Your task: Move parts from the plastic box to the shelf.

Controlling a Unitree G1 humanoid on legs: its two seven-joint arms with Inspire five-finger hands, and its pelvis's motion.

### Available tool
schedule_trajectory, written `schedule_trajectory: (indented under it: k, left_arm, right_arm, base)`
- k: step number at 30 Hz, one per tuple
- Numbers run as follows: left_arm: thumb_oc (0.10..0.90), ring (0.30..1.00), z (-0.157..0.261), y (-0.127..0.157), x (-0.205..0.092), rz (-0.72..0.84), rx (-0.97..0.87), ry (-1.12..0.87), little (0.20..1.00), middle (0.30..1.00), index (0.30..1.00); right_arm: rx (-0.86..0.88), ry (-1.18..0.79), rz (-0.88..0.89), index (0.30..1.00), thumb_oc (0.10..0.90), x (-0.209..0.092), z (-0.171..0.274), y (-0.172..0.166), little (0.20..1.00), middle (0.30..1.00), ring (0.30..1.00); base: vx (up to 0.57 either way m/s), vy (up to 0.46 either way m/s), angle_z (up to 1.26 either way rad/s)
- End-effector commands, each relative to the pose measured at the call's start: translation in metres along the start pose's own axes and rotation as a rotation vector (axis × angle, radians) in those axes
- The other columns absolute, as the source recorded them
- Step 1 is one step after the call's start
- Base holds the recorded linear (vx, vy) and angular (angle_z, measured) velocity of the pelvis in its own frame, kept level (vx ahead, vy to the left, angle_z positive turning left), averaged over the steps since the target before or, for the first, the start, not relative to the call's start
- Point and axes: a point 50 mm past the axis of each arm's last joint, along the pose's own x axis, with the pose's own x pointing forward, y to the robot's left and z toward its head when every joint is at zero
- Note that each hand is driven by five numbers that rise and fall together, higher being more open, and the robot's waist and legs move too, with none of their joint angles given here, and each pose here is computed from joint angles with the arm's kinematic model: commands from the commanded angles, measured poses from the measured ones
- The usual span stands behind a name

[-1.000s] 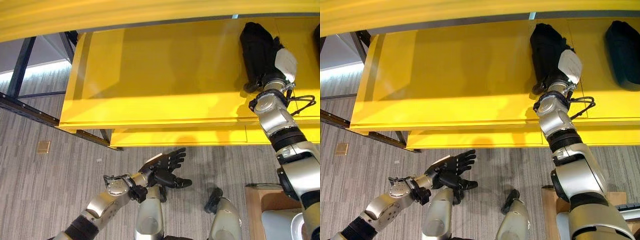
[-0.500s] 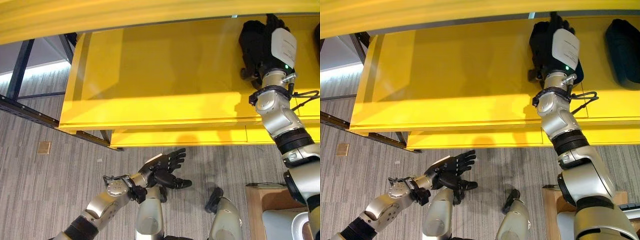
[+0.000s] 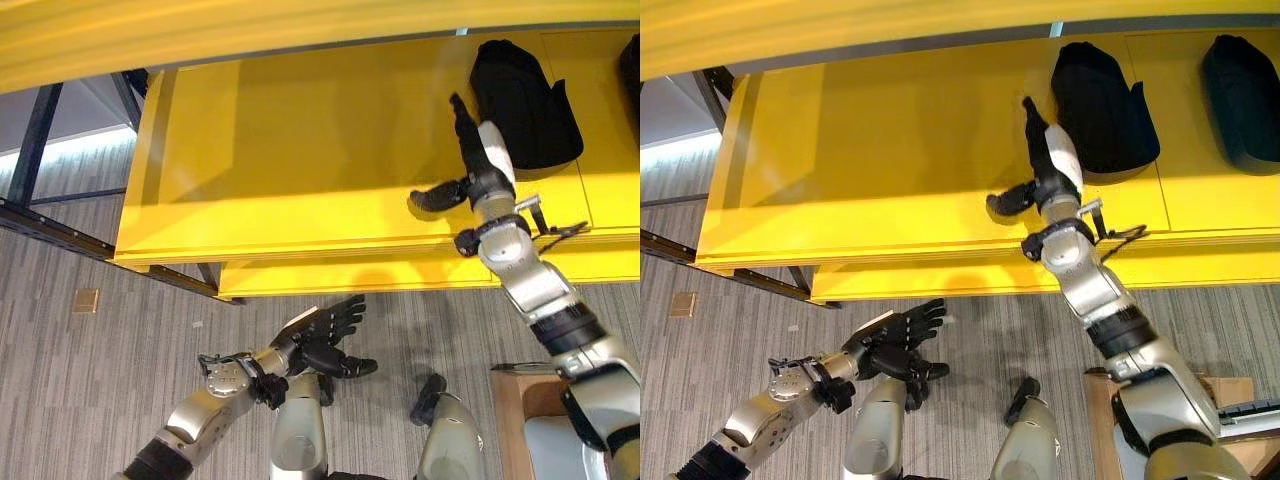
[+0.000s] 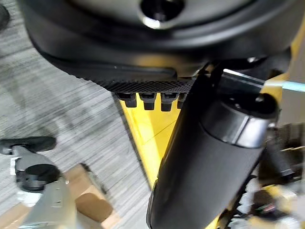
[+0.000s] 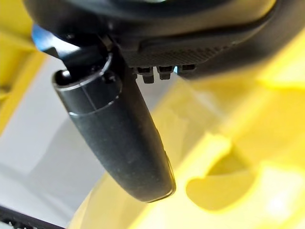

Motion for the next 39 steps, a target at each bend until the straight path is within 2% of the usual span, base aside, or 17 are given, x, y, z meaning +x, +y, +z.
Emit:
schedule_trajectory:
  k: [1,2,6,11,17,21,23,26,27,30,35,39]
  left_arm:
    - [0.900,1.000,0.044,-0.020,-0.009,-0.076,0.026,-0.287,1.000,1.000,1.000]
    - [0.900,1.000,0.045,-0.017,-0.009,-0.047,0.025,-0.296,1.000,1.000,1.000]
    - [0.900,1.000,0.045,-0.012,-0.014,-0.005,0.062,-0.314,1.000,1.000,1.000]
    - [0.900,1.000,0.053,-0.008,-0.036,0.008,0.091,-0.392,1.000,1.000,1.000]
    - [0.900,1.000,0.054,-0.004,-0.048,0.024,0.080,-0.408,1.000,1.000,1.000]
    - [0.900,1.000,0.051,-0.005,-0.052,0.040,0.047,-0.425,1.000,1.000,1.000]
    - [0.900,1.000,0.045,-0.003,-0.053,0.073,0.022,-0.411,1.000,1.000,1.000]
    - [0.900,1.000,0.040,-0.001,-0.058,0.084,-0.034,-0.415,1.000,1.000,1.000]
    - [0.900,1.000,0.040,-0.001,-0.058,0.084,-0.034,-0.415,1.000,1.000,1.000]
    - [0.900,1.000,0.031,0.002,-0.073,0.073,-0.054,-0.402,1.000,1.000,1.000]
    - [0.900,1.000,0.031,0.003,-0.085,0.050,-0.067,-0.420,1.000,1.000,1.000]
    - [0.900,1.000,0.052,0.001,-0.077,-0.014,0.026,-0.473,1.000,1.000,1.000]
  right_arm:
    - [0.122,-0.401,-0.019,1.000,0.900,-0.011,0.069,-0.013,1.000,1.000,1.000]
    - [0.154,-0.452,0.050,1.000,0.900,-0.025,0.074,-0.004,1.000,1.000,1.000]
    - [0.088,-0.555,0.075,1.000,0.900,-0.050,0.082,0.002,1.000,1.000,1.000]
    - [0.047,-0.527,0.021,1.000,0.900,-0.075,0.055,-0.021,1.000,1.000,1.000]
    - [0.079,-0.549,0.138,1.000,0.900,-0.095,0.049,-0.014,1.000,1.000,1.000]
    - [0.162,-0.543,0.030,1.000,0.900,-0.099,0.048,-0.016,1.000,1.000,1.000]
    - [0.178,-0.438,-0.118,1.000,0.900,-0.101,0.028,-0.023,1.000,1.000,1.000]
    - [0.063,-0.248,-0.118,1.000,0.900,-0.108,-0.006,-0.025,1.000,1.000,1.000]
    - [0.063,-0.248,-0.118,1.000,0.900,-0.108,-0.006,-0.025,1.000,1.000,1.000]
    - [-0.002,-0.073,-0.146,1.000,0.900,-0.136,-0.045,-0.041,1.000,1.000,1.000]
    - [0.020,0.049,-0.325,1.000,0.900,-0.161,-0.066,-0.075,1.000,1.000,1.000]
    - [0.008,0.006,-0.391,1.000,0.900,-0.157,-0.060,-0.080,1.000,1.000,1.000]
  base:
    - [0.00,0.000,0.00]
    - [0.00,0.000,0.00]
    - [0.00,-0.017,0.00]
    - [0.04,-0.030,0.00]
    - [0.06,-0.044,0.02]
    - [0.08,-0.022,-0.02]
    - [0.09,0.027,0.04]
    - [0.05,0.107,0.02]
    - [0.03,0.141,-0.05]
    - [0.02,0.132,-0.06]
    - [-0.04,0.156,-0.08]
    - [-0.13,0.125,-0.36]
